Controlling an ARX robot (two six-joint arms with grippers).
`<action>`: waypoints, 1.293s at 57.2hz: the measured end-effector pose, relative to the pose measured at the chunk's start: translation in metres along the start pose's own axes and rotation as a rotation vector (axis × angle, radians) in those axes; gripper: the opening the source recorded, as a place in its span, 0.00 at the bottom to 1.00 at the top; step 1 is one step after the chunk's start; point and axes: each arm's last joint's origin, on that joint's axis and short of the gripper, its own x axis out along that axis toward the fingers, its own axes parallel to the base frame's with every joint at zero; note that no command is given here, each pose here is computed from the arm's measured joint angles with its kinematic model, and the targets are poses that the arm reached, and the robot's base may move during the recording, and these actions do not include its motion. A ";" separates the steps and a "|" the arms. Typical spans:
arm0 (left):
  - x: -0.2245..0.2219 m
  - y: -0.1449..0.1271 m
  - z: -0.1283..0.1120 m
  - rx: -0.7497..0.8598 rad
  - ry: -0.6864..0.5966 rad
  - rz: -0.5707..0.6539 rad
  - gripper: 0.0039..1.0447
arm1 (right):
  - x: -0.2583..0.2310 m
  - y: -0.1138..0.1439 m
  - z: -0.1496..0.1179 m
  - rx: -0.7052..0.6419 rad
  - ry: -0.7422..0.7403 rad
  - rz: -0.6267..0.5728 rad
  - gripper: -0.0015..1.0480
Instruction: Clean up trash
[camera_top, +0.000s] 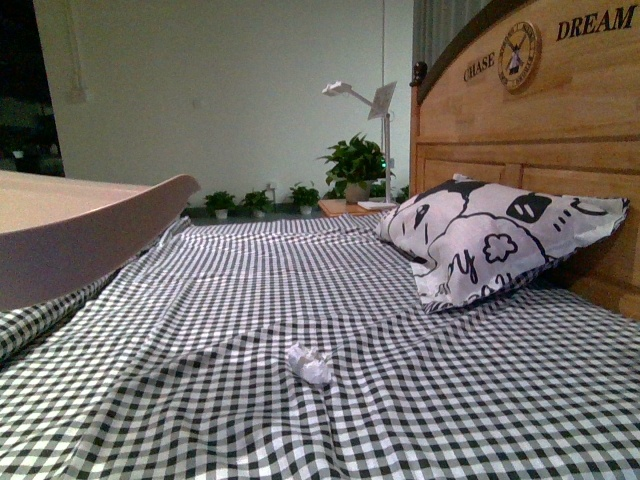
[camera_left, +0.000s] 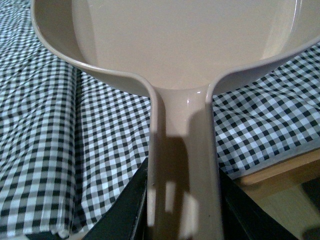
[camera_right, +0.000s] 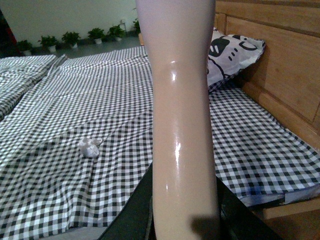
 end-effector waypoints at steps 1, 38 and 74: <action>0.003 0.002 0.000 0.009 0.001 -0.012 0.27 | 0.000 0.000 0.000 0.000 0.000 0.000 0.19; 0.108 0.033 -0.018 0.067 0.138 -0.381 0.27 | 0.000 0.000 0.000 0.000 0.000 0.000 0.19; 0.177 0.057 -0.042 0.178 0.222 -0.450 0.27 | 0.000 0.000 0.000 0.000 0.000 0.000 0.19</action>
